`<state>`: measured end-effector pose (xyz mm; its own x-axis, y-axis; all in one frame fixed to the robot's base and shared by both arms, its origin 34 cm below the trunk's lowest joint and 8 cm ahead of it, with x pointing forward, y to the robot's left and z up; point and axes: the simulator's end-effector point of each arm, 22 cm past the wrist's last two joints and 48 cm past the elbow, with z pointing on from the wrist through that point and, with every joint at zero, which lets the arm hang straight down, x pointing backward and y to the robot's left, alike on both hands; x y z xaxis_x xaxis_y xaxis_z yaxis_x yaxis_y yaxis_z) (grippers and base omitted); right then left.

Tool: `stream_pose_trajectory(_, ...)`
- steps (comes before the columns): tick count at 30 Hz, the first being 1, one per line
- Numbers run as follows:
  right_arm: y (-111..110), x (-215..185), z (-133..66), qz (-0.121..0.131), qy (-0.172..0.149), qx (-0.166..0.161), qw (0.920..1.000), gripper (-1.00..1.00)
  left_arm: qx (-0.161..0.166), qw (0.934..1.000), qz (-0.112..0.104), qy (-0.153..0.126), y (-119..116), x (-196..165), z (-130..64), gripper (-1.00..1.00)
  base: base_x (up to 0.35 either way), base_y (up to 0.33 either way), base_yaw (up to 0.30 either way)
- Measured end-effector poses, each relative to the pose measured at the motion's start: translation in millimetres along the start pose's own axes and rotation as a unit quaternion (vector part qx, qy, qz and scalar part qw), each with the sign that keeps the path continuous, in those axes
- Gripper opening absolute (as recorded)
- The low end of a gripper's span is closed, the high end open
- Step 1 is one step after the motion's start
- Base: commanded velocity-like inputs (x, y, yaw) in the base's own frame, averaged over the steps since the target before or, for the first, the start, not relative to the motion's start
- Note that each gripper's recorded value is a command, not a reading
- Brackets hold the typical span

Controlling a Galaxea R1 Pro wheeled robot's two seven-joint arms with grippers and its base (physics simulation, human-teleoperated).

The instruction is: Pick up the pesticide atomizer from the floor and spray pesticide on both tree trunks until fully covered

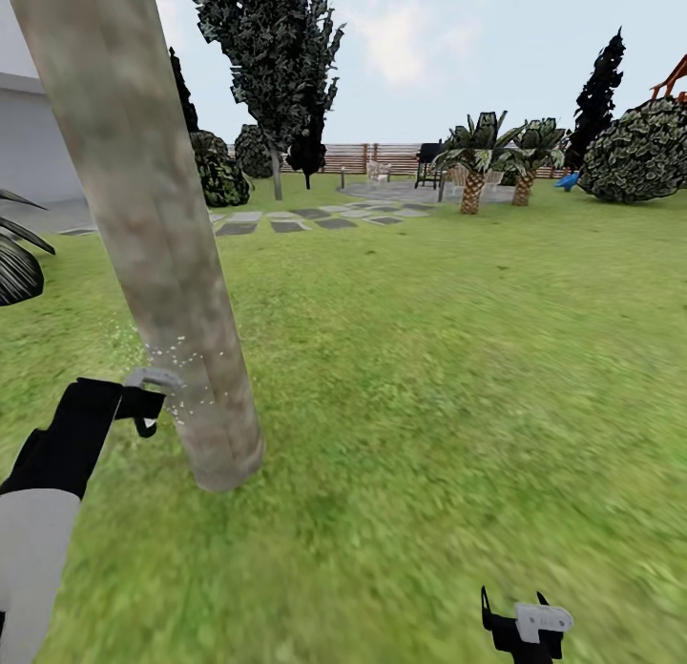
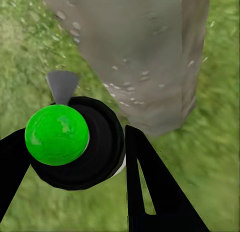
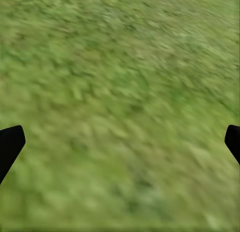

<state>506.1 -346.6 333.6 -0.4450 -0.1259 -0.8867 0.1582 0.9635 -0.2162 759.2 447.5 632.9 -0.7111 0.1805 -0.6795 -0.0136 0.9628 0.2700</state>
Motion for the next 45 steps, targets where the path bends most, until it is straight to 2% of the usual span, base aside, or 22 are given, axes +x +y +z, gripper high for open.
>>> stream_pose_trajectory(24, 0, 0, 0.0, 0.000, 0.000, 0.000, 1.0000, 1.00, -0.005, 1.0000, -0.001, -0.009, 1, -5, -2.0, -1.00, 0.000, -0.246, 0.001)
stream_pose_trajectory(38, 0, 0, 0.1, 0.000, 0.000, 0.000, 1.0000, 1.00, -0.006, 1.0000, -0.001, -0.004, 1, -2, -0.2, -1.00, 0.041, -0.269, 0.209)
stream_pose_trajectory(42, 0, 0, 0.1, 0.000, 0.000, 0.000, 1.0000, 1.00, -0.025, 0.9997, 0.002, 0.007, 9, 11, 4.0, -1.00, 0.202, -0.224, 0.013)
stream_pose_trajectory(43, -1, 0, 0.1, 0.000, 0.000, 0.000, 1.0000, 1.00, -0.032, 0.9993, -0.006, 0.020, 14, 31, 8.1, -1.00, 0.215, -0.213, 0.001)
stream_pose_trajectory(45, -1, 0, 0.2, 0.000, 0.000, 0.001, 1.0000, 1.00, -0.033, 0.9985, -0.036, 0.026, 25, 54, 13.5, -1.00, 0.218, -0.211, 0.000)
